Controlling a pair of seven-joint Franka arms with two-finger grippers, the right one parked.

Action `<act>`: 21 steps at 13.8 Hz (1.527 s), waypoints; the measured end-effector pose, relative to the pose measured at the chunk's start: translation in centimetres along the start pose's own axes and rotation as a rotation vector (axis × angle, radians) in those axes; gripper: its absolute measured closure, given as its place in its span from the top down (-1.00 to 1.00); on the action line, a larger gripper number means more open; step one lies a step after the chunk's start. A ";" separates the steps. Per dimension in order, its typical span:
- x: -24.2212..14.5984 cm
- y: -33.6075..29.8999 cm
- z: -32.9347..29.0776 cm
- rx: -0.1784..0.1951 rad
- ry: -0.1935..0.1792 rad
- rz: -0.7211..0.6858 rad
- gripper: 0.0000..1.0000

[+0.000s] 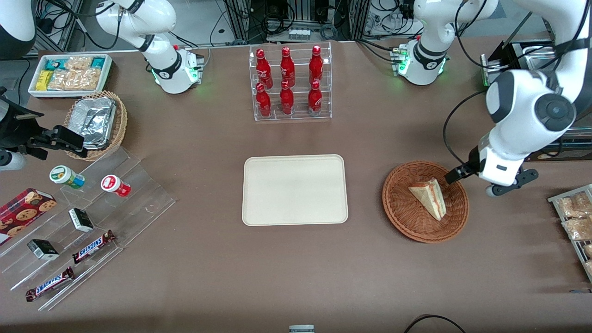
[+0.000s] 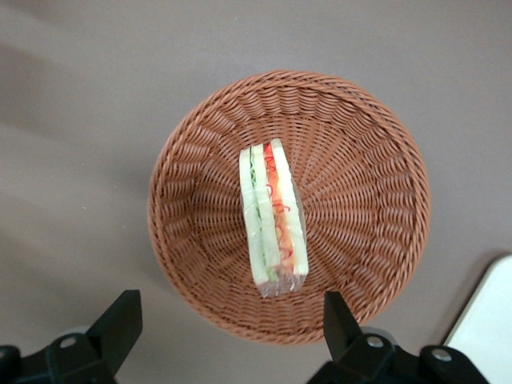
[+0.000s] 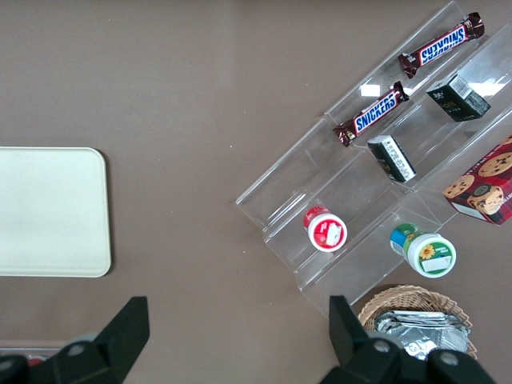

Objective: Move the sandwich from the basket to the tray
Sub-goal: 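Move the left gripper over the wrapped sandwich in the wicker basket, then lower the left gripper and close it on the sandwich's upright edge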

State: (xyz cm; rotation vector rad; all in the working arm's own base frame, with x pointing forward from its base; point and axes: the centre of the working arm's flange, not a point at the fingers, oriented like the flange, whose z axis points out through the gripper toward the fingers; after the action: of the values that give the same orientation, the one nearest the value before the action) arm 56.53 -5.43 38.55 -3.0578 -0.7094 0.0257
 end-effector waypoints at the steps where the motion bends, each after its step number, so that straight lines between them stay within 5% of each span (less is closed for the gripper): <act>1: 0.1 0.4 1.0 0.002 -0.006 -0.030 1.00; 7: -0.2 2.4 7.6 0.044 -0.075 -0.076 1.00; 14: 0.5 3.0 12.2 0.033 -0.071 -0.083 0.95; 19: 0.6 3.1 14.1 0.033 -0.071 -0.132 -0.08; 21: 0.7 3.2 14.0 0.031 -0.069 -0.131 -0.34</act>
State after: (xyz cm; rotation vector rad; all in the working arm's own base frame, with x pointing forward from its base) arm 58.31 -8.04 24.56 -2.9866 -0.9026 0.1419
